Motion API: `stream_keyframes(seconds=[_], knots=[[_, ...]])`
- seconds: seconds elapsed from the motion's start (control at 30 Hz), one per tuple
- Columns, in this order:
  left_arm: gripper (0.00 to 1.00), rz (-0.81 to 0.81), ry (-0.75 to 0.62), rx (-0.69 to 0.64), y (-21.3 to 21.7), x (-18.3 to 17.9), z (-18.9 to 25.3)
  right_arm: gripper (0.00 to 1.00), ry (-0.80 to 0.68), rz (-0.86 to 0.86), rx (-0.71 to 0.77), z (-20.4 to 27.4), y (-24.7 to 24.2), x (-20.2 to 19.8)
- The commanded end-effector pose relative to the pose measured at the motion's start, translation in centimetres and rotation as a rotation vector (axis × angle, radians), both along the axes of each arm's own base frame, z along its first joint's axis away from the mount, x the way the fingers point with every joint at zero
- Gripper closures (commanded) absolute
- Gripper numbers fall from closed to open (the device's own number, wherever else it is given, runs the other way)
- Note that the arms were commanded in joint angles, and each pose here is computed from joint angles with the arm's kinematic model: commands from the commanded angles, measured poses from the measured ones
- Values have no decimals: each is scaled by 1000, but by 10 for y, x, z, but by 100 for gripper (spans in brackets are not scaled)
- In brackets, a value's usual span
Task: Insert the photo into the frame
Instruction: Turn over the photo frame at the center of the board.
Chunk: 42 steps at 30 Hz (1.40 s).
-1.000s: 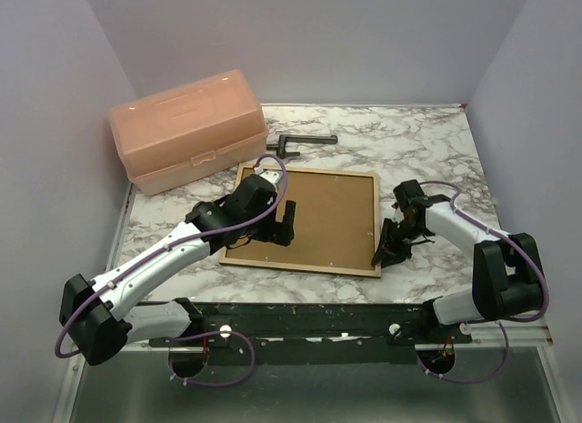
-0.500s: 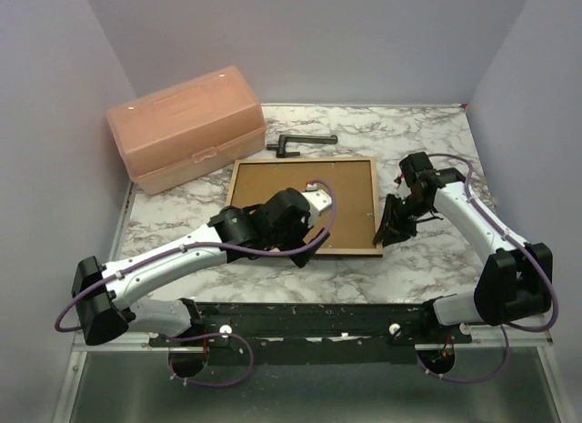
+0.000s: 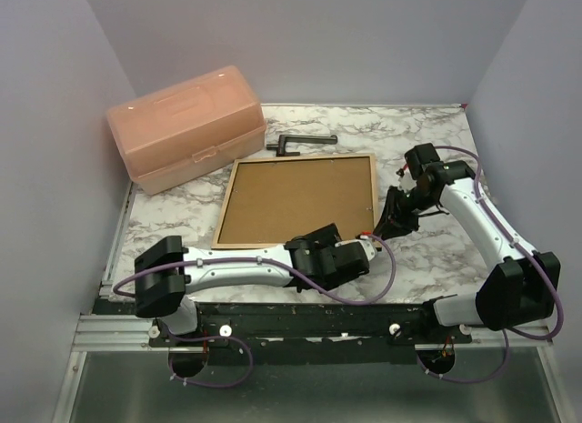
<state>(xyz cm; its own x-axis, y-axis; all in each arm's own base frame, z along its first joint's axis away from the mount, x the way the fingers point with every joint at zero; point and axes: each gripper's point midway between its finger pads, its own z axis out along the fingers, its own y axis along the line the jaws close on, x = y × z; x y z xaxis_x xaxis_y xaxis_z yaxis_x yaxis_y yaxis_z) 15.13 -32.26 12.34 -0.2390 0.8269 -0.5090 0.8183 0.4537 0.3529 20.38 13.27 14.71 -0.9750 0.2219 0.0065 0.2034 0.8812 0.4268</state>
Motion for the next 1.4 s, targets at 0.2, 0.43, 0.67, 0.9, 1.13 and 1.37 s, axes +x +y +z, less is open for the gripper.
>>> stream_keyframes(seconds=[0.2,0.43,0.67,0.9,1.13,1.37], knots=[[31,238,-304,128,15,46,2,100,-62,4,146,32,21,4],[65,324,-411,137,24,58,8,100,-53,10,180,31,25,1],[81,394,-504,85,44,64,42,67,-118,12,192,39,27,10],[88,400,-550,58,58,61,82,24,-358,17,193,83,27,42],[96,388,-559,26,64,51,121,2,-608,77,223,135,31,66],[100,364,-522,-35,72,43,148,0,-886,122,224,185,29,80]])
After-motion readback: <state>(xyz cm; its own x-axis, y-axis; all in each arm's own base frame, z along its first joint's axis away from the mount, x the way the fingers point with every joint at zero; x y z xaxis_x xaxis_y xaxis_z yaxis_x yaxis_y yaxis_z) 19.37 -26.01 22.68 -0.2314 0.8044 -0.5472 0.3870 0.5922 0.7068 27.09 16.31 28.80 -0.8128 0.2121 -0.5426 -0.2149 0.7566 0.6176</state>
